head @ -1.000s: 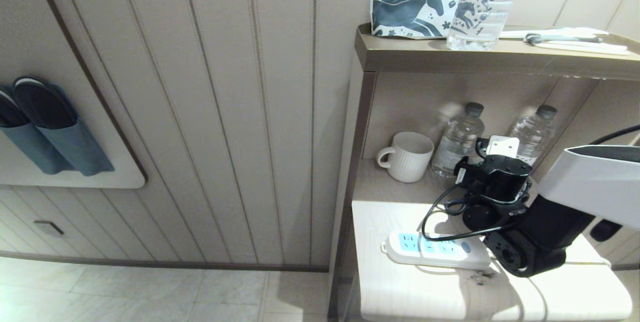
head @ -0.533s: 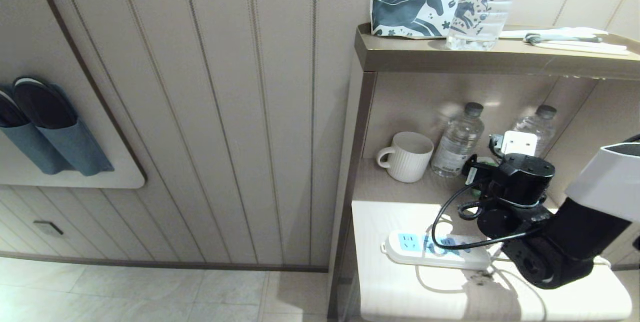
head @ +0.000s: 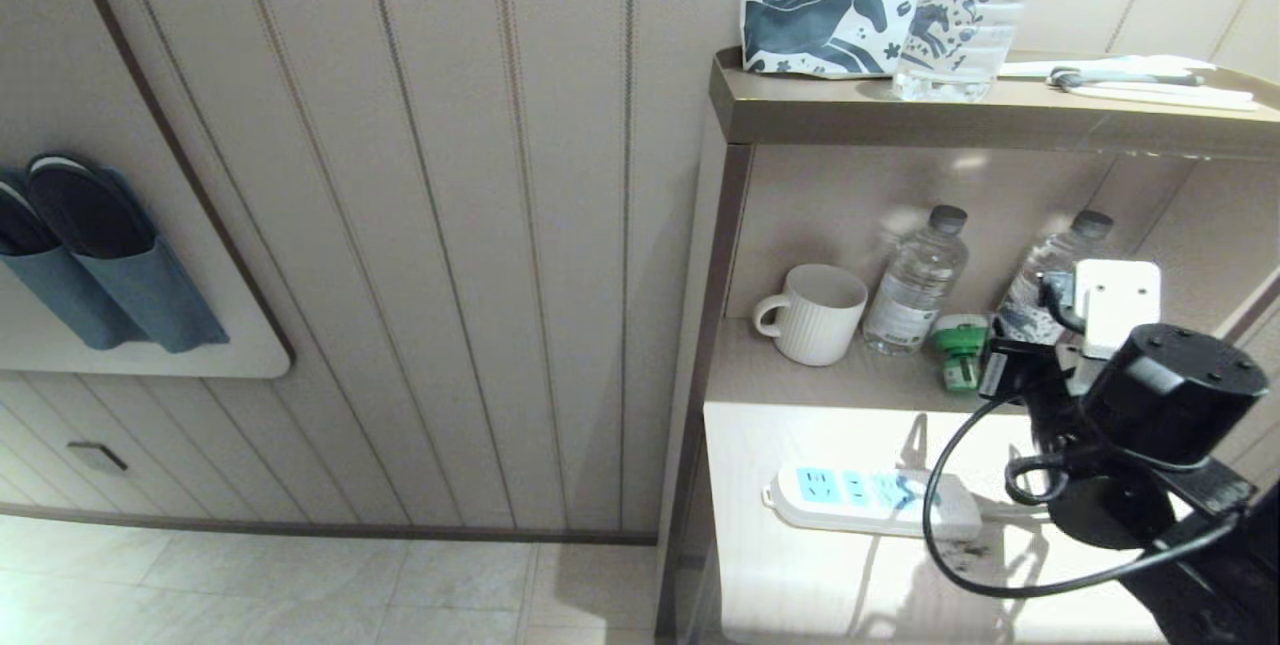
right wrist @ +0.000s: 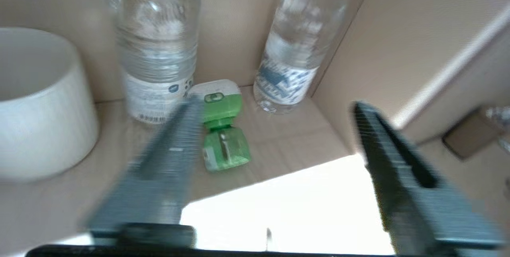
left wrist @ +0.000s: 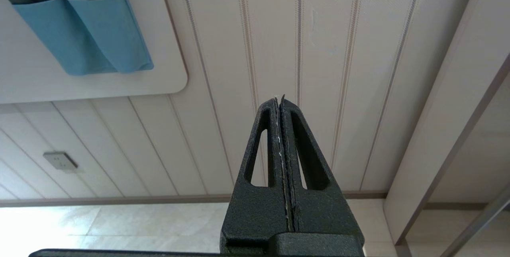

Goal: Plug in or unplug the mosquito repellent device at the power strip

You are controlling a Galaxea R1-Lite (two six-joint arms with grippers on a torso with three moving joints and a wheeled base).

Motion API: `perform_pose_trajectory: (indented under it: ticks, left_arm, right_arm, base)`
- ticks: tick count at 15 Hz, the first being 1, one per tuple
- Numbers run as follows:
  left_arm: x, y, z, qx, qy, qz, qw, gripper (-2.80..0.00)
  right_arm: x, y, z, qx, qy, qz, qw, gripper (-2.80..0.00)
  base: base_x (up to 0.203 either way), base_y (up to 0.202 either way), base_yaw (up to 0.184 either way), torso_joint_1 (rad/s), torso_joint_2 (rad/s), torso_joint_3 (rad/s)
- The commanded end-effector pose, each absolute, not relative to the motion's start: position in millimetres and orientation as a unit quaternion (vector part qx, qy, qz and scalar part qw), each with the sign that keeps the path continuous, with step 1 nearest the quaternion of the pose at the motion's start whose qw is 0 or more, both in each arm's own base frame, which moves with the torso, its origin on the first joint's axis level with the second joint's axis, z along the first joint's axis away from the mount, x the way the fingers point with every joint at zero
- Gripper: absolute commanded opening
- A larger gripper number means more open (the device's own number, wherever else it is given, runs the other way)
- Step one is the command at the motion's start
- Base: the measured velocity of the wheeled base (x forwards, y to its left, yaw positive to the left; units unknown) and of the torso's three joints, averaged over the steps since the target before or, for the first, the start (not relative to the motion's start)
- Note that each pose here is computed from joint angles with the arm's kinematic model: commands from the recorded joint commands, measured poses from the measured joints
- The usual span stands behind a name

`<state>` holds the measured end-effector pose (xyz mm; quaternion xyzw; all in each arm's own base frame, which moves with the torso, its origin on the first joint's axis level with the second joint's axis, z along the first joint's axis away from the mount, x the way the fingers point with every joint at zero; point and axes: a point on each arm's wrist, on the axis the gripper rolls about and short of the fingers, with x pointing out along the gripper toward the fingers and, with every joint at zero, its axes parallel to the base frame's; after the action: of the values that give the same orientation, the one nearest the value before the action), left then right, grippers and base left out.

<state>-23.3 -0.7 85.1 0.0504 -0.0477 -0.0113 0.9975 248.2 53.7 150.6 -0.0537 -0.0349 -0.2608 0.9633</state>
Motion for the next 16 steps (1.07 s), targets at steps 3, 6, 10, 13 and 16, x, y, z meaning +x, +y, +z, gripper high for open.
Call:
perform_pose_trajectory:
  ticks: [3, 6, 10, 13, 16]
  left_arm:
    - [-23.3, -0.7, 85.2, 0.051, -0.048, -0.011, 0.998, -2.8]
    - [-23.3, -0.7, 85.2, 0.051, -0.048, -0.011, 0.997, -2.8]
    - [-23.3, -0.7, 85.2, 0.051, -0.048, -0.011, 0.997, -2.8]
    - [-23.3, -0.7, 85.2, 0.051, -0.048, -0.011, 0.997, -2.8]
    - [-23.3, -0.7, 85.2, 0.051, -0.048, -0.011, 0.997, -2.8]
  right_arm:
    - [182.7, 40.4, 186.5, -0.049, -0.067, -0.247, 0.966, -2.8]
    - [144.7, 26.9, 191.4, -0.063, -0.038, -0.233, 0.97, -2.8]
    - [102.4, 6.6, 179.1, -0.061, 0.026, -0.212, 0.975, -2.8]
    - [68.3, -4.1, 154.8, -0.029, 0.092, -0.158, 0.983, -2.8]
    - [35.7, -5.1, 124.8, 0.004, 0.09, -0.116, 0.989, -2.8]
  base:
    - [0.0, 0.0, 0.0, 0.0, 0.0, 0.0]
    - [0.0, 0.0, 0.0, 0.0, 0.0, 0.0]
    - [0.0, 0.0, 0.0, 0.0, 0.0, 0.0]
    - [0.0, 0.0, 0.0, 0.0, 0.0, 0.0]
    - [0.0, 0.0, 0.0, 0.0, 0.0, 0.0]
